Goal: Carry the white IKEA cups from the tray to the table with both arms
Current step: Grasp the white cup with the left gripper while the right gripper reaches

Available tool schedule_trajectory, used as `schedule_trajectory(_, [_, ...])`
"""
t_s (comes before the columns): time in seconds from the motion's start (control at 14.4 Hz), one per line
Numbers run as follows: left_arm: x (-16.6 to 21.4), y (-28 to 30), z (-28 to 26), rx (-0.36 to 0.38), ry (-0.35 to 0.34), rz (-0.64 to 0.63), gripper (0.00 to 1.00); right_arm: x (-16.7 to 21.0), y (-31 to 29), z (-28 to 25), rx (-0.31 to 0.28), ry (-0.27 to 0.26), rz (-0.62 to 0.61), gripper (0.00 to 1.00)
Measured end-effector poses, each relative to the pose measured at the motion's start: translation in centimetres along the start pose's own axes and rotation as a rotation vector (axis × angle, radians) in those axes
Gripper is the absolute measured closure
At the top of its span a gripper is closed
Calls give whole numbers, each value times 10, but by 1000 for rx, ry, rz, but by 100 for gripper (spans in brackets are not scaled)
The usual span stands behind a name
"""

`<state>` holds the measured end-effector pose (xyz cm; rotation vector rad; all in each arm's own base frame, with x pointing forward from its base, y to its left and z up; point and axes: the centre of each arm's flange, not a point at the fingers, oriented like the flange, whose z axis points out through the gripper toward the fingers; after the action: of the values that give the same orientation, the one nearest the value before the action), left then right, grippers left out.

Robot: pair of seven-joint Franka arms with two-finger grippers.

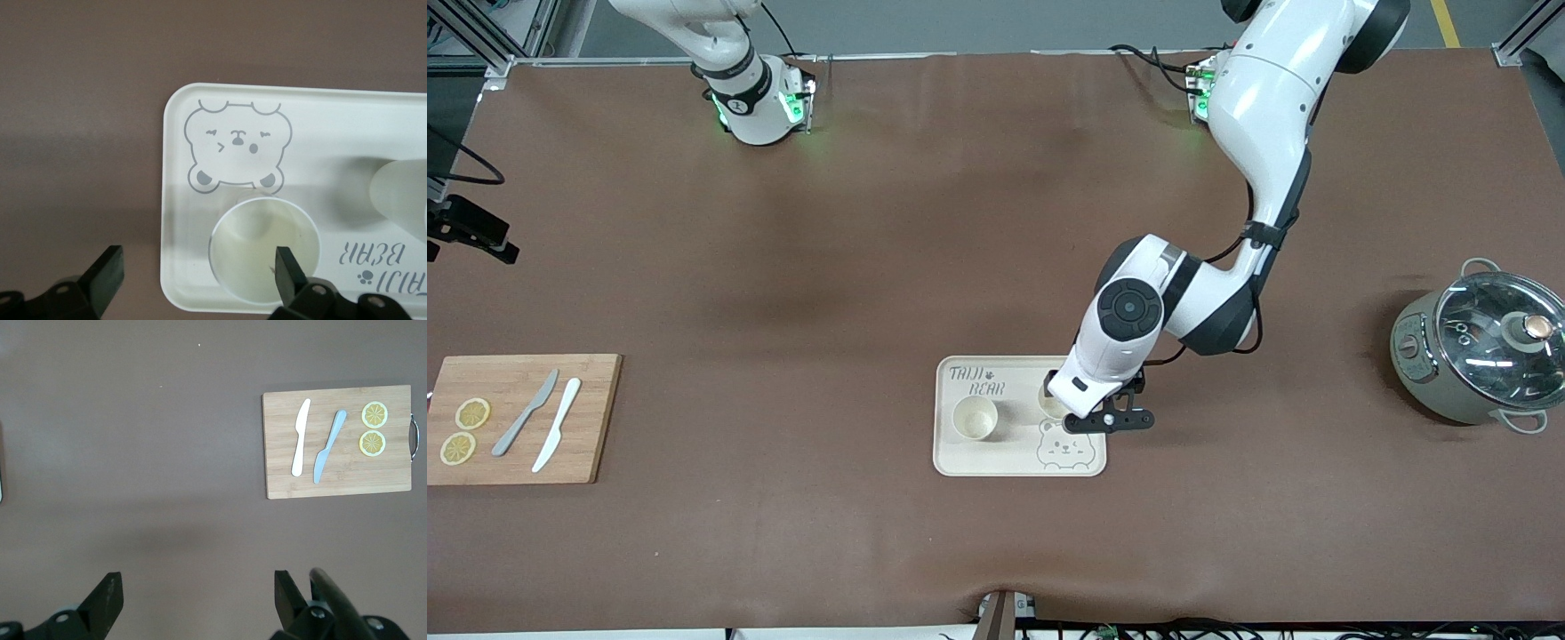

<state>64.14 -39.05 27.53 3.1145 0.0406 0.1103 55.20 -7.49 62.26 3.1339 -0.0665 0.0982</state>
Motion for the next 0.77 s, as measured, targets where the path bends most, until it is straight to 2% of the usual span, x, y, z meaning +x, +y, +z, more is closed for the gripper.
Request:
schedule_trajectory(0.28, [1,2,17,-16,15,1,0,2,-2,5,6,-10,-1,0])
schedule_trajectory(0.49, [-2,5,29,-9,20,13,0,10,-12,17,36,-22,-10,0])
schedule_trajectory(0.77, [-4,7,36,-3,13,6,0,38,-77,43,77,-46,-22,0])
